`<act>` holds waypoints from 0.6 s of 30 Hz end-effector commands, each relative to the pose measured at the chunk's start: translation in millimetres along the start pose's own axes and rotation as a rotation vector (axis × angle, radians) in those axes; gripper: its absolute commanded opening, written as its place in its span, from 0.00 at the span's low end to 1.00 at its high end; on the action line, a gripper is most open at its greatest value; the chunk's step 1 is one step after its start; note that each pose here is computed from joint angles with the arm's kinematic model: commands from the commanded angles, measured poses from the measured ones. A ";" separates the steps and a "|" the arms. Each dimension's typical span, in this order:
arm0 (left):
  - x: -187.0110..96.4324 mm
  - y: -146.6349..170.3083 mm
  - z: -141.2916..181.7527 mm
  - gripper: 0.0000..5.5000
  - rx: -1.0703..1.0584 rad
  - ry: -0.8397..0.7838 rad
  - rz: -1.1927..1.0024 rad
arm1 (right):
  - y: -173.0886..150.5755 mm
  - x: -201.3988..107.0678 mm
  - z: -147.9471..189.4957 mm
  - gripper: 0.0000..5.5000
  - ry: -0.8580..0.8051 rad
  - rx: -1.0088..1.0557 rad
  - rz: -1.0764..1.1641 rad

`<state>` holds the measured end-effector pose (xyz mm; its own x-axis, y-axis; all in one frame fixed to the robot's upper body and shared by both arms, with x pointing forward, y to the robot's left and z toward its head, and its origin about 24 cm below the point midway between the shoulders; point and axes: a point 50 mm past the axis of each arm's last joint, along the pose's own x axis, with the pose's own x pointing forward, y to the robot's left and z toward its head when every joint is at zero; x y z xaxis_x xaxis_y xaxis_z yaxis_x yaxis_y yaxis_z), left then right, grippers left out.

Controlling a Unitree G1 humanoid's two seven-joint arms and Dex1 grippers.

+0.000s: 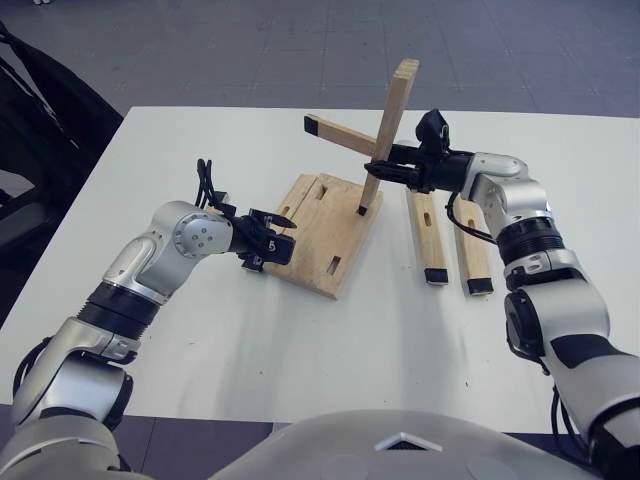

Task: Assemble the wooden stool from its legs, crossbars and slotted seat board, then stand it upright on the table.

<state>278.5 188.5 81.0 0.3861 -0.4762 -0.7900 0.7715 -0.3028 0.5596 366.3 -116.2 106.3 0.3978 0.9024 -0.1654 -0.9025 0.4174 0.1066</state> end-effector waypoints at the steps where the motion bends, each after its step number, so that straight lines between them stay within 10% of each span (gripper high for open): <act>1: 15.7 -27.2 0.4 0.50 -0.048 -0.004 -0.112 | -1.4 5.5 -26.3 0.37 0.092 0.030 -0.073; 18: 18.2 -31.6 4.3 0.50 -0.092 -0.012 -0.102 | 21.5 -27.8 -109.2 0.37 0.324 0.018 -0.001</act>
<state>275.7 184.5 79.2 0.4025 -0.4856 -0.7760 0.7809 -0.2603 0.5678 355.0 -117.3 80.5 0.3759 0.8998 -0.2214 -0.9265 0.3700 -0.0692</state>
